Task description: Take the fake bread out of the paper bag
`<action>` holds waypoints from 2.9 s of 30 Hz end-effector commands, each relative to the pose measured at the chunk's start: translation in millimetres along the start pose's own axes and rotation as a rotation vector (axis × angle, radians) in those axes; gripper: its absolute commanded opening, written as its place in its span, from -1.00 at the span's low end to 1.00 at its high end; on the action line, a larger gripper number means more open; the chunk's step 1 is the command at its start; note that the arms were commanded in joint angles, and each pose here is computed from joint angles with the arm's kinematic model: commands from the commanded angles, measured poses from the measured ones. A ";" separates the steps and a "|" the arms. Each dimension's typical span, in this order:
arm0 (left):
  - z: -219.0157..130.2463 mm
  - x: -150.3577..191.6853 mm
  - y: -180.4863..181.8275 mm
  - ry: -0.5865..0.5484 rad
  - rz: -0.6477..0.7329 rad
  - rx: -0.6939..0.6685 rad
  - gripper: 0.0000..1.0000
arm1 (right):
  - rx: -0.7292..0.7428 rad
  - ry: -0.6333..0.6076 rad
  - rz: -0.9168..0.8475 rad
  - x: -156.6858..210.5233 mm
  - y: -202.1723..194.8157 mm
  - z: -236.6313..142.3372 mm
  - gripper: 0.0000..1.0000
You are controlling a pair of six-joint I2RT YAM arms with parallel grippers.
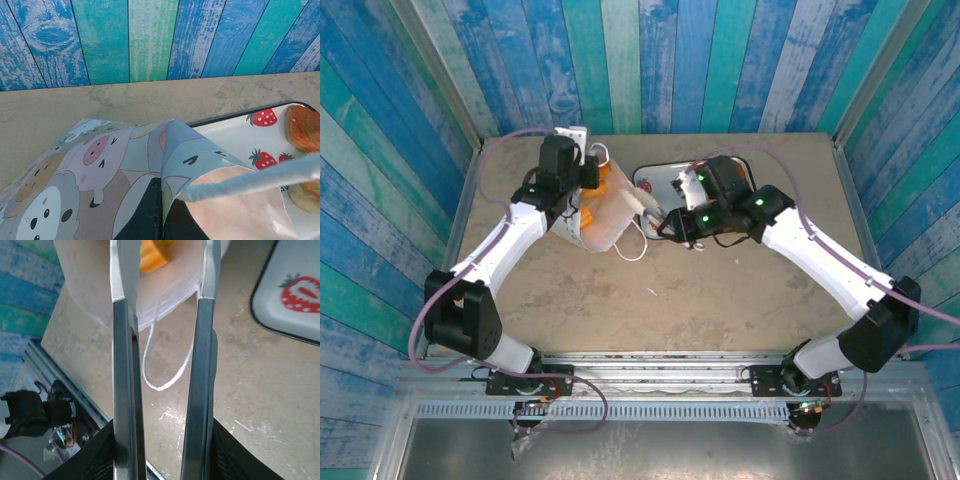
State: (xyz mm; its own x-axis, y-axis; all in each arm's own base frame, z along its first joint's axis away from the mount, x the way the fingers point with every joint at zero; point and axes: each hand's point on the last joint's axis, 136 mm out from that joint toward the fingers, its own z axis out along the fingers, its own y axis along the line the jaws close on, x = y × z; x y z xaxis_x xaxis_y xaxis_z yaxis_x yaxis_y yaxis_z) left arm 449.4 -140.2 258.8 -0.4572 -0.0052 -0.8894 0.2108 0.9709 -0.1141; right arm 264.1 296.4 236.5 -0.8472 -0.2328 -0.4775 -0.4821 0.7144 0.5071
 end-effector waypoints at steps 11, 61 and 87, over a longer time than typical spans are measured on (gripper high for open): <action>-43.5 -22.6 -14.0 -0.110 0.081 0.087 -1.00 | -0.053 0.106 -0.084 5.0 37.1 50.3 -0.11; -43.7 -15.1 -15.9 -0.101 0.095 0.103 -0.99 | -0.066 0.199 -0.111 -11.2 41.0 124.5 -0.66; -44.3 -19.1 4.3 -0.129 0.021 -0.010 -1.00 | -0.131 0.031 -0.036 -20.7 36.1 56.6 -0.98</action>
State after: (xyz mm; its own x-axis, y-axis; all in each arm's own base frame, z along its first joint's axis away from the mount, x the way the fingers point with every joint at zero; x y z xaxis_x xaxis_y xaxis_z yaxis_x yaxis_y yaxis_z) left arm 429.1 -136.5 263.9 -0.4118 0.0319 -0.9107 0.2505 0.9648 -0.0795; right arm 270.9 366.9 199.4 -0.8389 -0.3385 -0.4262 -0.5354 0.6543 0.5341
